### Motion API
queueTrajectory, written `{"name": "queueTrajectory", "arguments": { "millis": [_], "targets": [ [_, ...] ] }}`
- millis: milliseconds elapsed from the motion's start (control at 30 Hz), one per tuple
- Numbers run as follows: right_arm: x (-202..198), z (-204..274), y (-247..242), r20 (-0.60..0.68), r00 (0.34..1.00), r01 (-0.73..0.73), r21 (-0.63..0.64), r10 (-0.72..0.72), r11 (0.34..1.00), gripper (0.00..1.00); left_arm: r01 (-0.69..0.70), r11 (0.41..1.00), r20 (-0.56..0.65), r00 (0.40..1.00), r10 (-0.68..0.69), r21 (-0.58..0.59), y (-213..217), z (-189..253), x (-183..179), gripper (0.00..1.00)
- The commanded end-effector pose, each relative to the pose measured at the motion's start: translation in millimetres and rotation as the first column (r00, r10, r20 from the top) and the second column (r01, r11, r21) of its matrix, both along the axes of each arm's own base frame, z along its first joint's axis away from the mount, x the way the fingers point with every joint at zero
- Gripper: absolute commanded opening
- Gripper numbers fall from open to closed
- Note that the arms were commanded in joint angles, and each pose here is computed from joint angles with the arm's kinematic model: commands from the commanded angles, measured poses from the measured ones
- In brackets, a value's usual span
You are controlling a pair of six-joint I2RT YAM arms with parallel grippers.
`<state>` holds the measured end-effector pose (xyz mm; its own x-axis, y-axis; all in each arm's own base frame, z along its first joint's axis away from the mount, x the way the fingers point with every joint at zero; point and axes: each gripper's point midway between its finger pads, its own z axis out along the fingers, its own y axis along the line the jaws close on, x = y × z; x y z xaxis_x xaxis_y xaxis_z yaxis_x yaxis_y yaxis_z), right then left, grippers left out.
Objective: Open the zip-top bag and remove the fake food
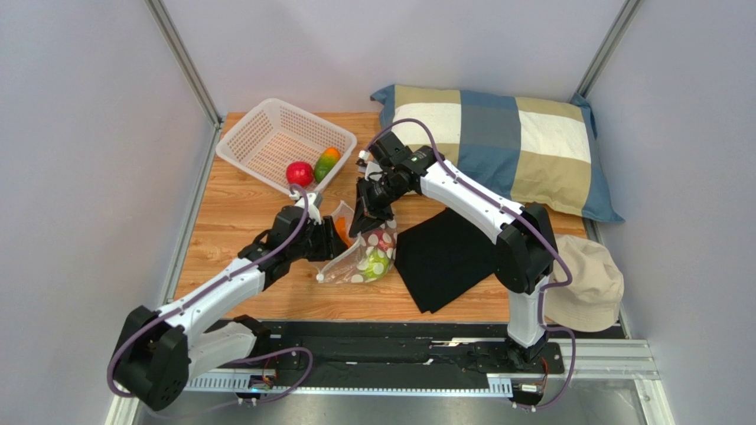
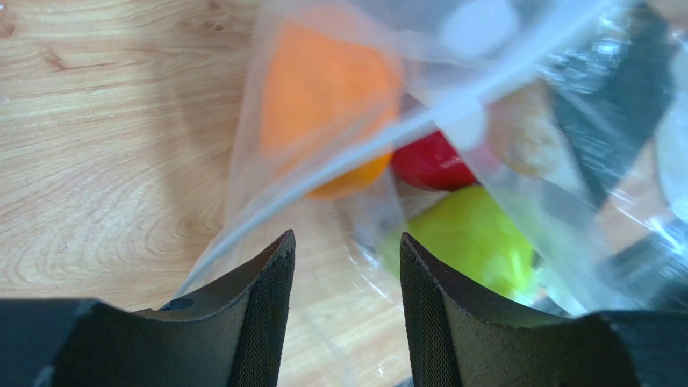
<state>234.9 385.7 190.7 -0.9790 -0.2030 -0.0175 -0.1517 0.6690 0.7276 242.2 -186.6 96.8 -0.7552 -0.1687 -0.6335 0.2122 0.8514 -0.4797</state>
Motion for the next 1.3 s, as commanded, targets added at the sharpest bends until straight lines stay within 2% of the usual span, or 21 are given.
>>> {"name": "queueTrajectory", "arguments": {
  "millis": [0, 100, 233, 300, 333, 400, 533, 667, 833, 900, 1000, 1067, 1100, 1133, 1167, 1200, 1267],
  "targets": [
    [-12, 50, 20, -0.022, 1.0, -0.007, 0.145, 0.01, 0.989, 0.0, -0.026, 1.0, 0.142, 0.99, 0.027, -0.011, -6, 23, 34, 0.56],
    [-26, 57, 38, -0.057, 0.998, -0.023, 0.195, 0.035, 0.98, 0.0, -0.093, 0.996, 0.169, 0.981, 0.091, 0.001, 9, 26, 31, 0.56],
    [-40, 69, 55, -0.064, 0.995, -0.054, 0.223, 0.07, 0.973, 0.0, -0.145, 0.988, 0.18, 0.972, 0.153, -0.057, 24, 32, 9, 0.57],
    [-40, 70, 59, -0.08, 0.994, -0.05, 0.234, 0.071, 0.971, 0.0, -0.183, 0.982, 0.175, 0.966, 0.189, -0.049, 37, 33, -2, 0.86],
    [-39, 69, 60, -0.082, 0.994, -0.047, 0.235, 0.068, 0.971, 0.0, -0.198, 0.979, 0.185, 0.961, 0.205, -0.054, 42, 35, -5, 0.93],
    [-36, 66, 60, -0.081, 0.995, -0.04, 0.229, 0.06, 0.973, 0.0, -0.214, 0.976, 0.217, 0.952, 0.218, -0.04, 47, 34, -3, 0.98],
    [-33, 53, 60, -0.105, 0.993, -0.031, 0.209, 0.054, 0.977, 0.0, -0.202, 0.976, 0.173, 0.967, 0.186, 0.077, 50, 0, 4, 0.97],
    [-29, 42, 58, -0.117, 0.992, -0.02, 0.191, 0.043, 0.981, 0.0, -0.083, 0.993, 0.119, 0.99, 0.073, 0.078, 28, -9, 4, 0.93],
    [-25, 33, 55, -0.117, 0.992, -0.015, 0.176, 0.036, 0.984, 0.0, -0.113, 0.983, 0.058, 0.993, 0.105, 0.143, 34, -35, 7, 0.96],
    [-26, 27, 53, -0.126, 0.991, -0.013, 0.163, 0.034, 0.987, 0.0, -0.123, 0.985, 0.091, 0.99, 0.112, 0.117, 30, -31, 16, 0.96],
    [-25, 20, 49, -0.131, 0.991, -0.006, 0.148, 0.025, 0.989, 0.0, -0.139, 0.984, 0.061, 0.989, 0.133, 0.11, 26, -33, 22, 0.86],
    [-24, 22, 47, -0.118, 0.993, -0.004, 0.148, 0.022, 0.989, 0.0, -0.133, 0.982, 0.009, 0.991, 0.133, 0.131, 26, -45, 18, 0.56],
    [-18, 20, 43, -0.11, 0.994, 0.009, 0.137, 0.006, 0.991, 0.0, -0.132, 0.982, -0.001, 0.991, 0.133, 0.134, 25, -43, 18, 0.37],
    [-16, 18, 40, -0.102, 0.995, 0.014, 0.127, -0.001, 0.992, 0.0, -0.11, 0.985, -0.026, 0.993, 0.114, 0.136, 24, -43, 12, 0.28],
    [-13, 17, 37, -0.078, 0.997, 0.008, 0.122, 0.001, 0.993, 0.0, -0.096, 0.986, -0.026, 0.995, 0.1, 0.136, 24, -38, 10, 0.25],
    [-7, 14, 31, -0.061, 0.998, 0.023, 0.095, -0.017, 0.995, 0.0, -0.1, 0.988, 0.002, 0.995, 0.101, 0.115, 23, -23, 11, 0.15],
    [0, 8, 25, -0.023, 0.999, 0.03, 0.053, -0.029, 0.998, 0.0, -0.053, 0.995, -0.028, 0.998, 0.055, 0.082, 18, -10, -3, 0.1]
  ]
}}
